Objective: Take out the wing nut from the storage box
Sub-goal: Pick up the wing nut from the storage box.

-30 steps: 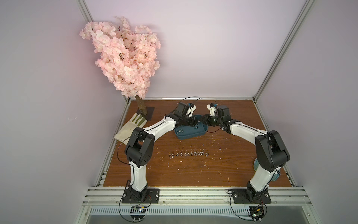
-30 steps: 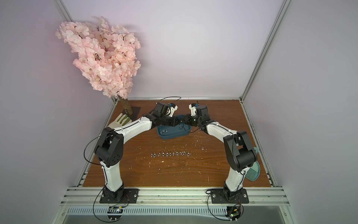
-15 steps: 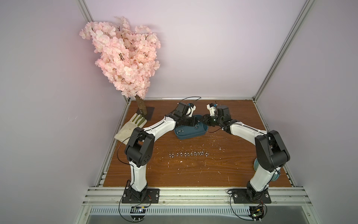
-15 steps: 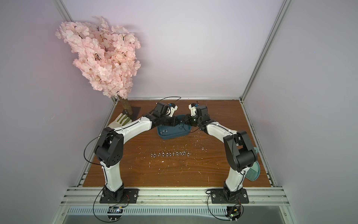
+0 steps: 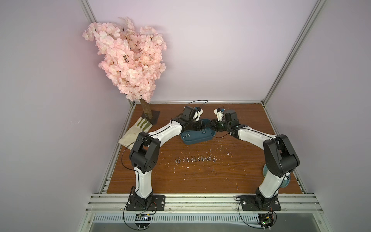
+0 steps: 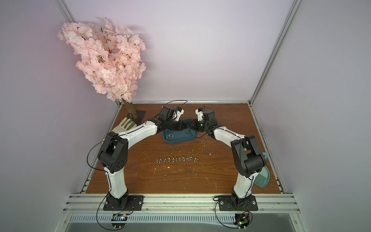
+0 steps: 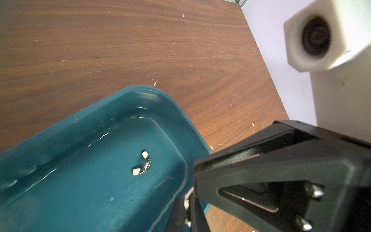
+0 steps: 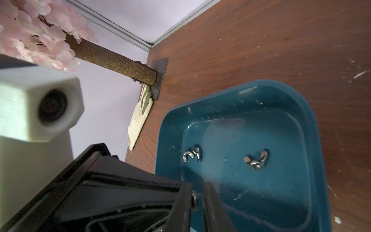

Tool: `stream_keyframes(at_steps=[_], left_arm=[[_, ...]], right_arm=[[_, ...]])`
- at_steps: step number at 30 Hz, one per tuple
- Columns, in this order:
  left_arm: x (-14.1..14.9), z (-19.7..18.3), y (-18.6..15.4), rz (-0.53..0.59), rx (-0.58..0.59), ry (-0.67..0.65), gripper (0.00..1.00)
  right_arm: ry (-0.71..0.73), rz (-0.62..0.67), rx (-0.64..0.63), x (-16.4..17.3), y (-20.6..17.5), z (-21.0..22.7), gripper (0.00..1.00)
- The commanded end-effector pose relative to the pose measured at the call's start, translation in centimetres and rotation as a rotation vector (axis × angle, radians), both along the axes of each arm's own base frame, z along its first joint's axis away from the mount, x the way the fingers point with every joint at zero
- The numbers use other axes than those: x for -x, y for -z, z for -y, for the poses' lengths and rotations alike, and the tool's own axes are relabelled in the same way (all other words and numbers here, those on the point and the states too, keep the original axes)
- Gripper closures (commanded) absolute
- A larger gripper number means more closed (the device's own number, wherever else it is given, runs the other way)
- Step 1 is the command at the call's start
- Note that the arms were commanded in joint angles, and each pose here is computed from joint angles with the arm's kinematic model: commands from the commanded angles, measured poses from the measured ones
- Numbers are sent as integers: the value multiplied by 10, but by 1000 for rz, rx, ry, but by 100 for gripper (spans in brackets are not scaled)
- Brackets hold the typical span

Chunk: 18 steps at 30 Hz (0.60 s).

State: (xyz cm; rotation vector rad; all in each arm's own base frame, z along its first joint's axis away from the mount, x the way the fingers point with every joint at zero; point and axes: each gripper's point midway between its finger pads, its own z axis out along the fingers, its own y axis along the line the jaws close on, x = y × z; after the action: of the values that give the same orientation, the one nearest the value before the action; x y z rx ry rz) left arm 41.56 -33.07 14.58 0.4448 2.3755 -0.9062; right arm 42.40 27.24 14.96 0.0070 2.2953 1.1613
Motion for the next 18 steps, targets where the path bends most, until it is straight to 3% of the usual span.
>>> stream_keyframes(at_steps=[1, 11, 16, 18], left_arm=[[3, 7, -24, 45, 41, 18, 91], [3, 7, -23, 45, 40, 18, 89], [3, 7, -23, 45, 40, 16, 89], [2, 7, -23, 46, 39, 13, 90]], right_arm=[[-41, 5, -35, 2, -5, -9, 85], [-47, 2, -33, 3, -4, -10, 100], [-47, 1, -23, 3, -3, -9, 100], [-47, -6, -26, 4, -3, -9, 86]])
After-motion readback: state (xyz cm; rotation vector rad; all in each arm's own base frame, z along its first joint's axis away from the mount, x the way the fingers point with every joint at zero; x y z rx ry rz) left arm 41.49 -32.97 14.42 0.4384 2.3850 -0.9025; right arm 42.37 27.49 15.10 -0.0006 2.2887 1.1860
